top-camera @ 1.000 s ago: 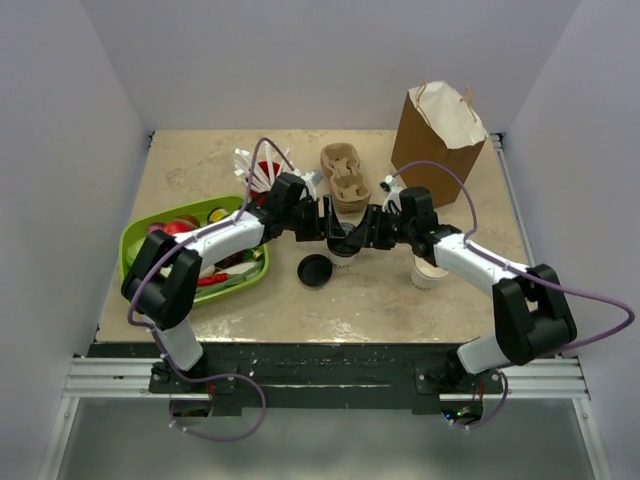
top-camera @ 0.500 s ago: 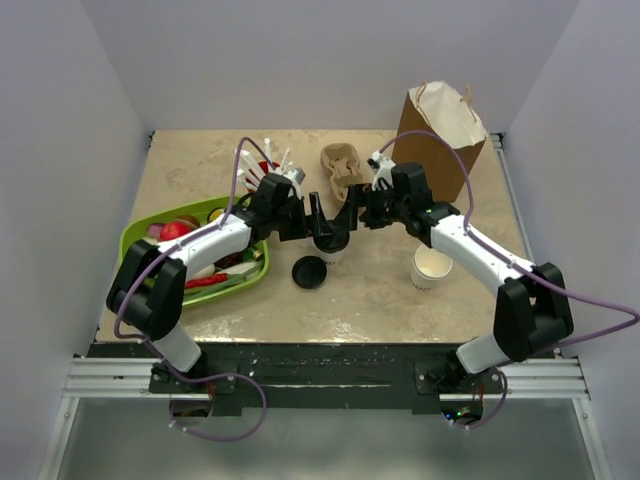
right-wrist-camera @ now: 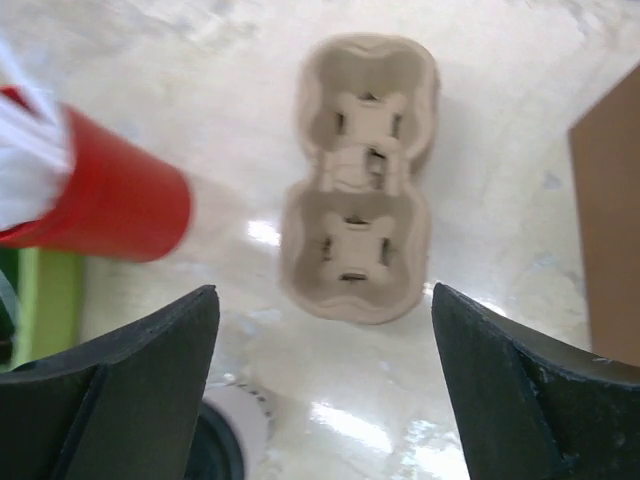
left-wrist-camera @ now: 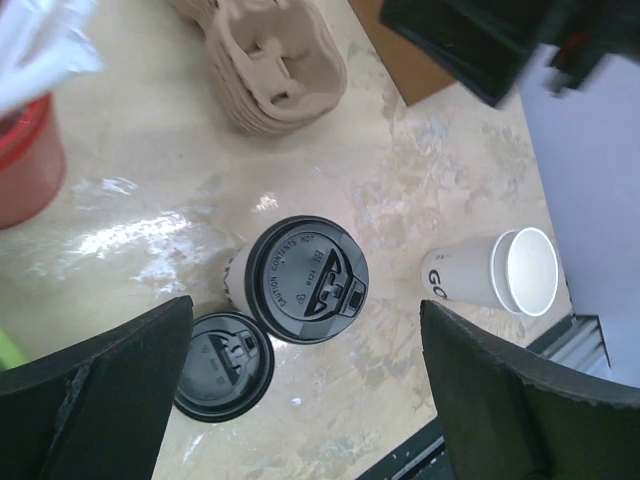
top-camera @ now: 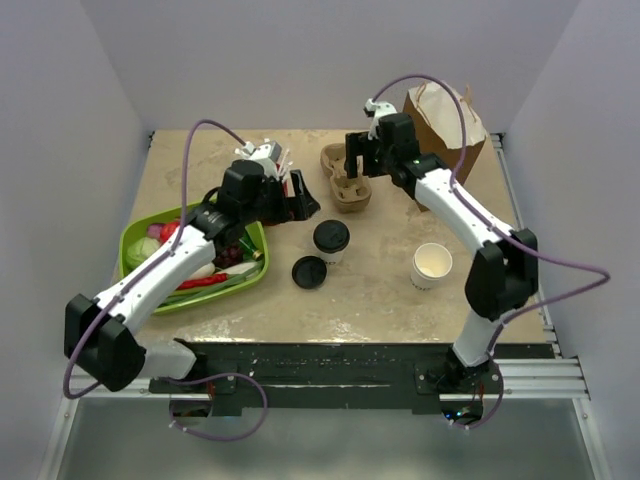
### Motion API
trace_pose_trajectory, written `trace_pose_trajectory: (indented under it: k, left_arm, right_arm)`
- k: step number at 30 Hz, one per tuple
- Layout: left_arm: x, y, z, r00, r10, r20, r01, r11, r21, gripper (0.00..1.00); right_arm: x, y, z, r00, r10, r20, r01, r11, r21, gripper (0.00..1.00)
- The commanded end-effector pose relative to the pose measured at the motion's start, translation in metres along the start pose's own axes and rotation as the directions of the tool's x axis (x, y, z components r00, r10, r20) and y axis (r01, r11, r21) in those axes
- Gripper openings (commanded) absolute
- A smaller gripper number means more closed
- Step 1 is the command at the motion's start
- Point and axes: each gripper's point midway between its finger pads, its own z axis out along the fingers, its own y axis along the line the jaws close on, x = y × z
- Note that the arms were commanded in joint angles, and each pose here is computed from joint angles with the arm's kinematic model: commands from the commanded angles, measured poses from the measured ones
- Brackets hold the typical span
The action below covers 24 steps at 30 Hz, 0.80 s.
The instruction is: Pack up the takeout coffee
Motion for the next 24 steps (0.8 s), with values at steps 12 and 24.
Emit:
trace_pose_trajectory:
  k: [12,24]
  left_arm:
    - [-0.014,0.047,-0.042,0.996,0.072,0.061,-0.052,0.958,-0.281,1.0]
    - [-0.013,0.05,-0.034,0.996,0.075,0.05,-0.057,0.955,-0.29,1.0]
  right_arm:
    - [0.029,-0.06,0.08,0.957,-0.137,-0.256,0.196,0.955,0.223,0.58]
    - [0.054,-0.069,0.107,0.931,-0.146,-0.336,0.221,0.955,0.199,0.55]
